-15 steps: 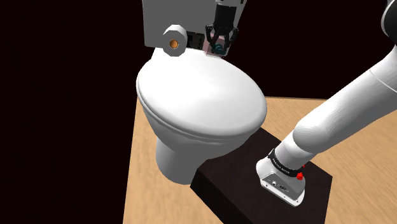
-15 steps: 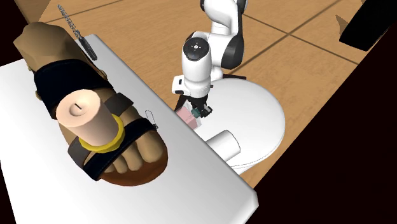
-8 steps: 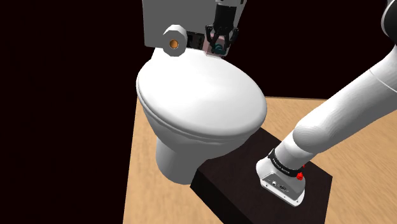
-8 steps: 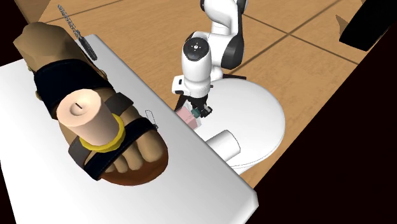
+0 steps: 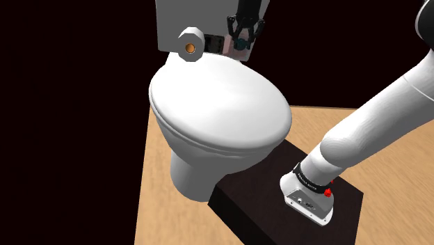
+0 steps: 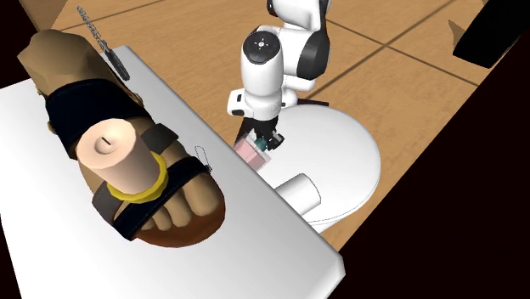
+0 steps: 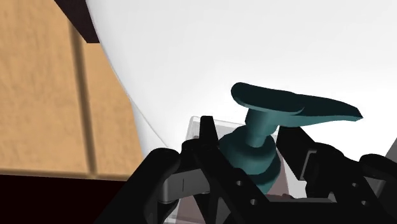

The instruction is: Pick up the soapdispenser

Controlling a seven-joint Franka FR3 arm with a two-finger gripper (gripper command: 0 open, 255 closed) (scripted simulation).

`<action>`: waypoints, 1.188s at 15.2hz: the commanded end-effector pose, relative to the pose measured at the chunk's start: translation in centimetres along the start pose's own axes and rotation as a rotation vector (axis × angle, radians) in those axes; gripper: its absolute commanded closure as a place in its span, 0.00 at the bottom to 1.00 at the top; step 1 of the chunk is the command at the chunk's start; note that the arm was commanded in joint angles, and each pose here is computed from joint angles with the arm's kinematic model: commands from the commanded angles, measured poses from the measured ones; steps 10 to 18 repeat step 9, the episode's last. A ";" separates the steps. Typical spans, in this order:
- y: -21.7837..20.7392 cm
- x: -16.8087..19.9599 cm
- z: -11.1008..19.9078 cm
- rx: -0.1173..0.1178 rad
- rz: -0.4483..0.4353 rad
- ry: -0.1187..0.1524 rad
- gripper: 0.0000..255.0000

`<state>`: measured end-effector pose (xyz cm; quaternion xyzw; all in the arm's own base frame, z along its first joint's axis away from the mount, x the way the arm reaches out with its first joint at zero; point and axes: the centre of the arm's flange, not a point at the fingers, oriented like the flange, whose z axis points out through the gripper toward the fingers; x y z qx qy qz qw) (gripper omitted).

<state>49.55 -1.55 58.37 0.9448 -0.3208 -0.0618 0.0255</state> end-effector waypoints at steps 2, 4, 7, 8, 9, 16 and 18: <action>0.2 -0.1 -1.6 0.000 0.000 0.000 1.00; 0.3 -0.2 -2.6 0.000 0.000 0.000 1.00; 0.4 -0.4 -4.2 0.000 0.000 0.000 1.00; 0.4 -0.4 -4.3 0.000 0.000 0.000 1.00; 0.4 -0.4 -4.3 0.000 0.000 0.000 1.00; 0.4 -0.4 -4.3 0.000 0.000 0.000 1.00; 0.4 -0.4 -4.3 0.000 0.000 0.000 1.00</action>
